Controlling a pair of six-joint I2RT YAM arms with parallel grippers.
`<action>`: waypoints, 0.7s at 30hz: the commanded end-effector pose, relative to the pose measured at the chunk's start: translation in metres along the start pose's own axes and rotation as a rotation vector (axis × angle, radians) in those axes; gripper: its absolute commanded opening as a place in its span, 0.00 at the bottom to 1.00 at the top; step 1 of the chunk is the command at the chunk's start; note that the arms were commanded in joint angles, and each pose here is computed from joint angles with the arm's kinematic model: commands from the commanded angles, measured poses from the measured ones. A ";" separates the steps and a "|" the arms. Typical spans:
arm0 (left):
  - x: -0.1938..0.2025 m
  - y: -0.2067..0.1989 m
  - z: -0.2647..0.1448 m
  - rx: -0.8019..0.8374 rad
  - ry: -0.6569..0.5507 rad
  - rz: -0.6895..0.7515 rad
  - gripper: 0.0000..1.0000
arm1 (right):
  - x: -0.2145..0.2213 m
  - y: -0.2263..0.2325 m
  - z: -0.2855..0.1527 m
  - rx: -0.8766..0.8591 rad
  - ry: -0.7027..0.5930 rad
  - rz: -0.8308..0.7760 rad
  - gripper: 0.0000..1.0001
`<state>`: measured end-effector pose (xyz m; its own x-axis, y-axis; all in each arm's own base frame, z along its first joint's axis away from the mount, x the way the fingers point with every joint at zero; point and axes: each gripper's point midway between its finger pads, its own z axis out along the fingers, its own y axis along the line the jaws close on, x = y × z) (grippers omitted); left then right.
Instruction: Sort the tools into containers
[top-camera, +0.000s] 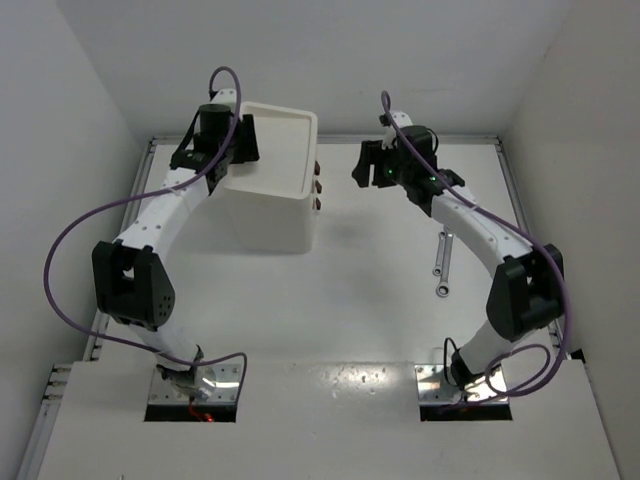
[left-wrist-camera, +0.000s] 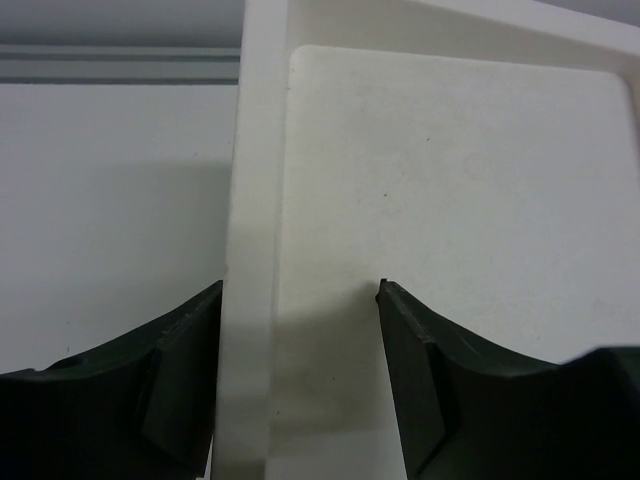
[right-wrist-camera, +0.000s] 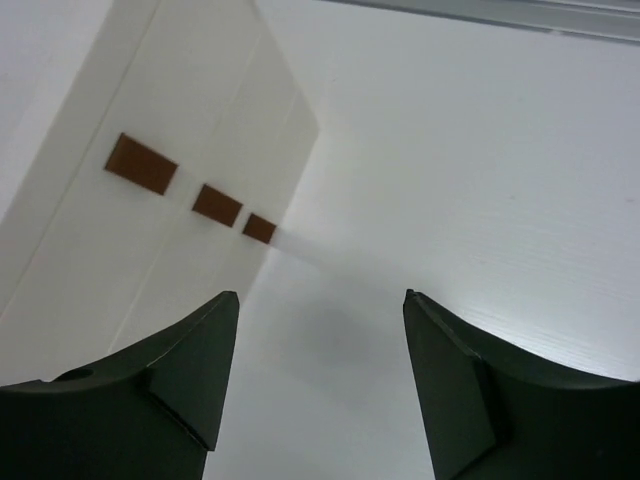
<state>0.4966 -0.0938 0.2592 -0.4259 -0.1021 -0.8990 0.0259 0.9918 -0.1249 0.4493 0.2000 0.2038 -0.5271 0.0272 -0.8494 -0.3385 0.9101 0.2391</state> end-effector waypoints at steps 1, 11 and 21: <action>-0.026 -0.007 -0.018 -0.003 -0.058 0.023 0.65 | -0.027 -0.026 -0.012 0.101 -0.108 -0.074 0.68; -0.114 0.002 -0.082 -0.065 -0.359 0.004 0.73 | 0.048 -0.089 -0.063 0.239 0.178 0.016 0.86; -0.134 0.025 -0.120 -0.167 -0.403 -0.013 1.00 | 0.132 -0.140 -0.131 0.417 0.501 0.257 0.73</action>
<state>0.4561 -0.0603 0.4090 -0.0681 -0.1088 -0.9917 -0.0789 0.9915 -0.1034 0.3589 0.0379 0.1269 -0.8311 0.1007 -0.5470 0.0337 0.9908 0.1312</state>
